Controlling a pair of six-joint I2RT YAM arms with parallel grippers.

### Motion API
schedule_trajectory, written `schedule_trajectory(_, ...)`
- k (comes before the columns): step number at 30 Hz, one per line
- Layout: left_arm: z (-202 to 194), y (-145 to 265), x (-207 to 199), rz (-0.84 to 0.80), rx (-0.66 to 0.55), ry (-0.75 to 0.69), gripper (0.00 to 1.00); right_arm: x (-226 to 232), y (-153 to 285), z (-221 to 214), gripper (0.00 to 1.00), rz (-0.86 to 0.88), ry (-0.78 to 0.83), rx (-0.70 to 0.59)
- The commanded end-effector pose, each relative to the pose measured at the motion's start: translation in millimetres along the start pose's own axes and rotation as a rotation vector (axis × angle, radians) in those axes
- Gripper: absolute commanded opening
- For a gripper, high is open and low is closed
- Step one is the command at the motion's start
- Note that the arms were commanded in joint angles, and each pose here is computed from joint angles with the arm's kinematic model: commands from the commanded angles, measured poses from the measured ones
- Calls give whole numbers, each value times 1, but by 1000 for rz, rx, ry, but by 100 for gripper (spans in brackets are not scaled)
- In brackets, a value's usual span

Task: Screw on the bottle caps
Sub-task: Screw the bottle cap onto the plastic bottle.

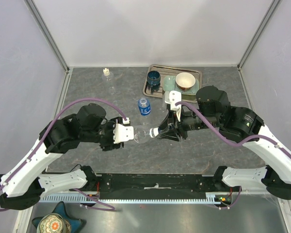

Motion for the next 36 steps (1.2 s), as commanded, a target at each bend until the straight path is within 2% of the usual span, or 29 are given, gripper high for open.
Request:
schedule_trajectory(1,19,3,7,24,-90,-26,22,4,-3,3,35,42,-4,-13)
schedule_trajectory(7,21,0,20,100,-87,9,22,0,-9,3,34,27,-18,-9)
schedule_trajectory(13,30,3,39,224,-127,52,21,-6,-21,6,33,-3,-90,-59)
schedule_trajectory(18,32,7,49,296,-139,58,19,-10,-26,9,30,-23,-158,-52)
schedule_trajectory(28,42,17,48,301,-205,77,15,-9,-45,17,24,19,-312,-107)
schedule_trajectory(33,45,18,51,310,-206,46,14,-10,-52,22,20,30,-385,-59)
schedule_trajectory(34,45,19,51,317,-207,39,14,-12,-56,11,18,18,-417,7)
schedule_trajectory(36,46,20,55,342,-201,18,13,-13,-53,16,18,8,-434,26)
Point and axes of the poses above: each gripper's point midway between its finger pads, its own y axis back along the fingers, its own x axis along the line the jaws close on, z = x × y, the point moved 4 cm from there along y, back along the fingers, and after that the axes turned 8 degrees about y, right-handed, at the moved point
